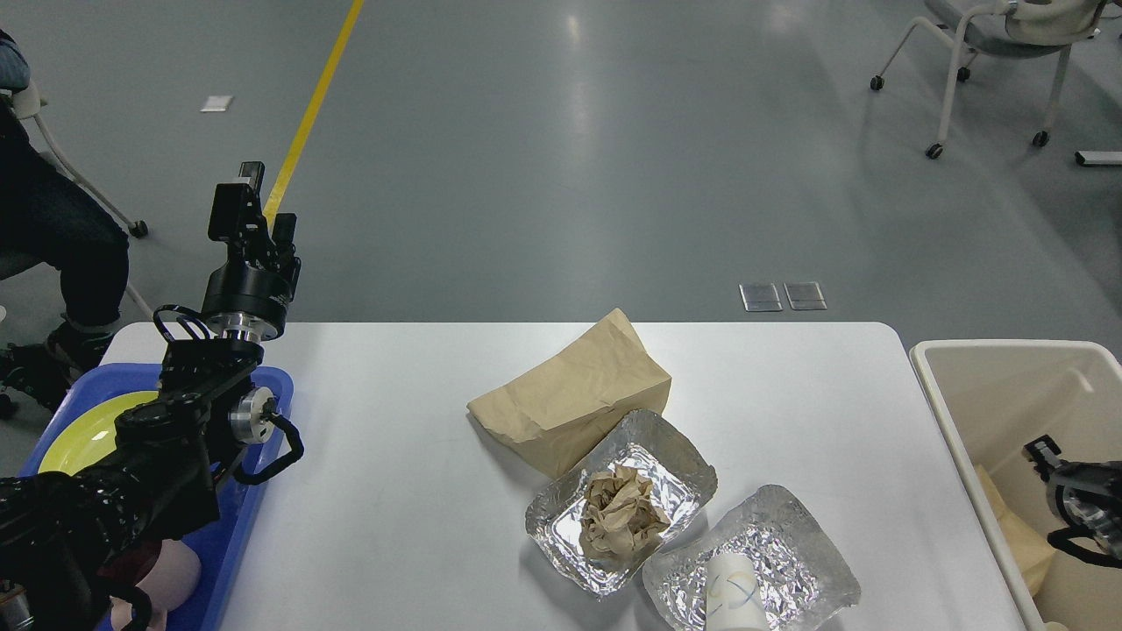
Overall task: Tidy desktop
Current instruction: 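Lift the crumpled paper and drop it into the white bin, then lower the right gripper onto the foil tray holding the paper cup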
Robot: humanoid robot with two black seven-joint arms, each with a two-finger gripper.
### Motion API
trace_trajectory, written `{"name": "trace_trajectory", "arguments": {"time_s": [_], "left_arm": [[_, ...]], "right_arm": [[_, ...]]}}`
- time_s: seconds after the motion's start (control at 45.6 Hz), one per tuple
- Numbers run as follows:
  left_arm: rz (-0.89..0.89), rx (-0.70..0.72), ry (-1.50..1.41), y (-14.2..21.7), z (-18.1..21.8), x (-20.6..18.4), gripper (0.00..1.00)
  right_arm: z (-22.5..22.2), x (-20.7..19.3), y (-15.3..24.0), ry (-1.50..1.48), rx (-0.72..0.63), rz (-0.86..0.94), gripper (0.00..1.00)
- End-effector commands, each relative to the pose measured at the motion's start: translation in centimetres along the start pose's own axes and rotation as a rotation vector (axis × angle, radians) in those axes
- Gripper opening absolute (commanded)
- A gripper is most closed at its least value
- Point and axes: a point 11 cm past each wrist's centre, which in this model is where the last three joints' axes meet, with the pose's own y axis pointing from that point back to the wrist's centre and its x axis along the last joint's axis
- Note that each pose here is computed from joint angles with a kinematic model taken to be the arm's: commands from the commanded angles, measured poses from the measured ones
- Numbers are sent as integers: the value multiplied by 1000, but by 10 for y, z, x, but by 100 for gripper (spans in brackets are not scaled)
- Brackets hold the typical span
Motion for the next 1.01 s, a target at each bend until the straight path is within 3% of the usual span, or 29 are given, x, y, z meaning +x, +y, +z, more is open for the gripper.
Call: {"name": "trace_trajectory", "arguments": {"time_s": [0.0,0.153,0.285,0.548,0.745,0.986], "left_arm": [[0,0,-1,0,0,0,97],[1,0,-1,0,0,0,97],[0,0,-1,0,0,0,97],[0,0,1,0,0,0,97],[0,0,-1,0,0,0,97],[1,0,-1,0,0,0,97]], "right_arm": [[-13,5,6,38,18,-2,100],[-65,32,34,182,89,22,100],[-131,30,79,326,184,-26,100],[-232,-13,184,566,363,-332,100],[-264,-52,270,795,421,-528,100],[-266,-63,319,920,453,-635,100]]}}
